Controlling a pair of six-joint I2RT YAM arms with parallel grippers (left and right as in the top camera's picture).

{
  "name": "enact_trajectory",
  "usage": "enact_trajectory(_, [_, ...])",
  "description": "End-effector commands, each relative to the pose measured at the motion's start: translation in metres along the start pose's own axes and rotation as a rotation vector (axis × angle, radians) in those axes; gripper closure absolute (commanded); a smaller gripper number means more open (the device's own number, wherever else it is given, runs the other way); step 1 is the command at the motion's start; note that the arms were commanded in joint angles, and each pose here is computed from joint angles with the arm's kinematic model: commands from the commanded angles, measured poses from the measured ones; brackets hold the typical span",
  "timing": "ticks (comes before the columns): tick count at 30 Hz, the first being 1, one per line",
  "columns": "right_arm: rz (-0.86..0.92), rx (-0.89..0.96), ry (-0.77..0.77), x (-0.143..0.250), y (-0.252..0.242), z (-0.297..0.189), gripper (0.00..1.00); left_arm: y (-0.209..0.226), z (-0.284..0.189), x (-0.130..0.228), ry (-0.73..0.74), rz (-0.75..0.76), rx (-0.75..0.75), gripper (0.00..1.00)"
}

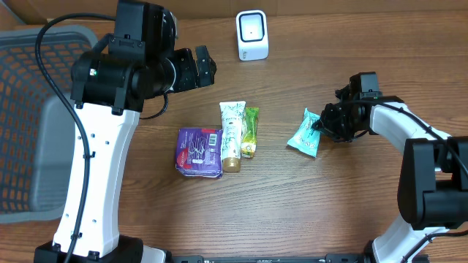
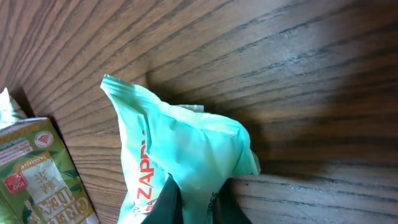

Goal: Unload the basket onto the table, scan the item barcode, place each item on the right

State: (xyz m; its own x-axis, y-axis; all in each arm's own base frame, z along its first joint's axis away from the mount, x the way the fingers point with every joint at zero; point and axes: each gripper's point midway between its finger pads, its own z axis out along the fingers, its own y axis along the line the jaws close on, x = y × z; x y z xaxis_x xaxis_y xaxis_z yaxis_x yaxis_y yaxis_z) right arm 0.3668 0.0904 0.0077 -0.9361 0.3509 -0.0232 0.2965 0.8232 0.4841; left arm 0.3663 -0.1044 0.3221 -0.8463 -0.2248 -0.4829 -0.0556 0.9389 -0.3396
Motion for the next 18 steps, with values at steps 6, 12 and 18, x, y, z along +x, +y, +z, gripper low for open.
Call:
enact_trajectory(6, [0.068, 0.242, -0.038, 0.01, -0.041, -0.022, 0.96, 0.001, -0.002, 0.0, -0.003, 0.015, 0.002, 0.0])
enact_trajectory(12, [0.066, 0.696, -0.303, 0.003, -0.055, -0.12, 0.96, 0.001, -0.002, 0.0, -0.003, 0.015, 0.002, 0.01])
enact_trajectory(18, [0.054, 1.035, -0.394, 0.028, -0.06, -0.159, 0.96, 0.001, -0.002, 0.0, -0.003, 0.015, 0.002, 0.01])
